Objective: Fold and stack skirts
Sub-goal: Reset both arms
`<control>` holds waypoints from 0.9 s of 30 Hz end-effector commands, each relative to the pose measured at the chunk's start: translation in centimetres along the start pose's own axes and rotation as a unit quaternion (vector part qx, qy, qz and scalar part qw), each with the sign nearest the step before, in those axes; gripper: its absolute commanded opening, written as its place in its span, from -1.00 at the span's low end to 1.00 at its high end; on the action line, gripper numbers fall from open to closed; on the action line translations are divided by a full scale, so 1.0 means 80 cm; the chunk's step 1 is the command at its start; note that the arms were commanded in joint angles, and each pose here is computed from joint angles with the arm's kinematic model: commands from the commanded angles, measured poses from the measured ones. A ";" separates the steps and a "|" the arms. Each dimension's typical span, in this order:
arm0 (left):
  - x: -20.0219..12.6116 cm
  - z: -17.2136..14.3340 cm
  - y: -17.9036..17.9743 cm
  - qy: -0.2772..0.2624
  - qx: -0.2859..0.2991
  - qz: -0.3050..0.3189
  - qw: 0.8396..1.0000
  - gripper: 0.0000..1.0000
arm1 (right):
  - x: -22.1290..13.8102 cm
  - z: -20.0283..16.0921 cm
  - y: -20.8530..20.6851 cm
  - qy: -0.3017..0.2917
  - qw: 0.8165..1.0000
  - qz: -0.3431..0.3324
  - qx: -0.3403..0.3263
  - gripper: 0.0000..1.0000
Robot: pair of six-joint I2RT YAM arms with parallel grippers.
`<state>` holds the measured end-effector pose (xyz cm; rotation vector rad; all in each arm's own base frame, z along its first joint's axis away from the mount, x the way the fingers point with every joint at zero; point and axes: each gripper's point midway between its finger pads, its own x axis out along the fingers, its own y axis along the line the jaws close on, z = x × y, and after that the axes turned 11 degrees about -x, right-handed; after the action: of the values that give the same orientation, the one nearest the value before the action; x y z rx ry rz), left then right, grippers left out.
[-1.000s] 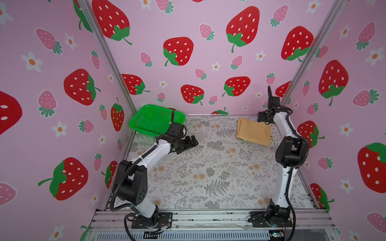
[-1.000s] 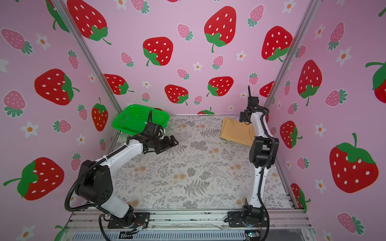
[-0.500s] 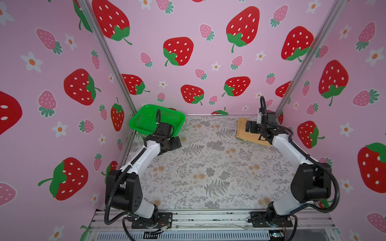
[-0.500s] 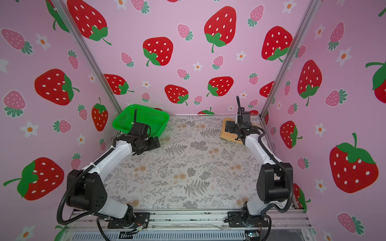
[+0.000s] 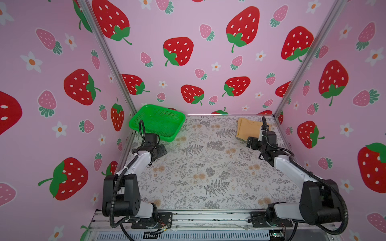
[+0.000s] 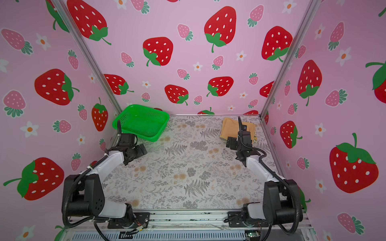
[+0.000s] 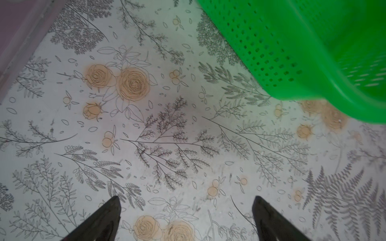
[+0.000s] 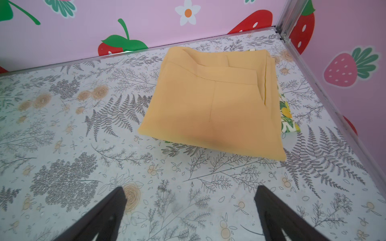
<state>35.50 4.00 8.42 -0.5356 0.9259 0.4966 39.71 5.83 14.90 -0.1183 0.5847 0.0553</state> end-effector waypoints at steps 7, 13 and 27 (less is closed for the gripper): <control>0.002 0.062 0.000 -0.174 0.041 -0.045 0.983 0.99 | -0.012 -0.015 -0.024 -0.093 0.991 -0.062 -0.073 0.99; 0.017 0.063 0.010 -0.198 0.023 -0.064 0.978 0.99 | -0.018 -0.025 -0.042 -0.111 0.987 -0.104 -0.060 0.99; 0.008 0.052 -0.009 -0.254 0.069 -0.138 0.955 0.99 | -0.025 -0.039 -0.051 -0.149 0.978 -0.130 -0.062 0.99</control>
<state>38.19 8.22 8.70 -0.4505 0.4464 0.3984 36.18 1.83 12.65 -0.2910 0.3190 -0.1035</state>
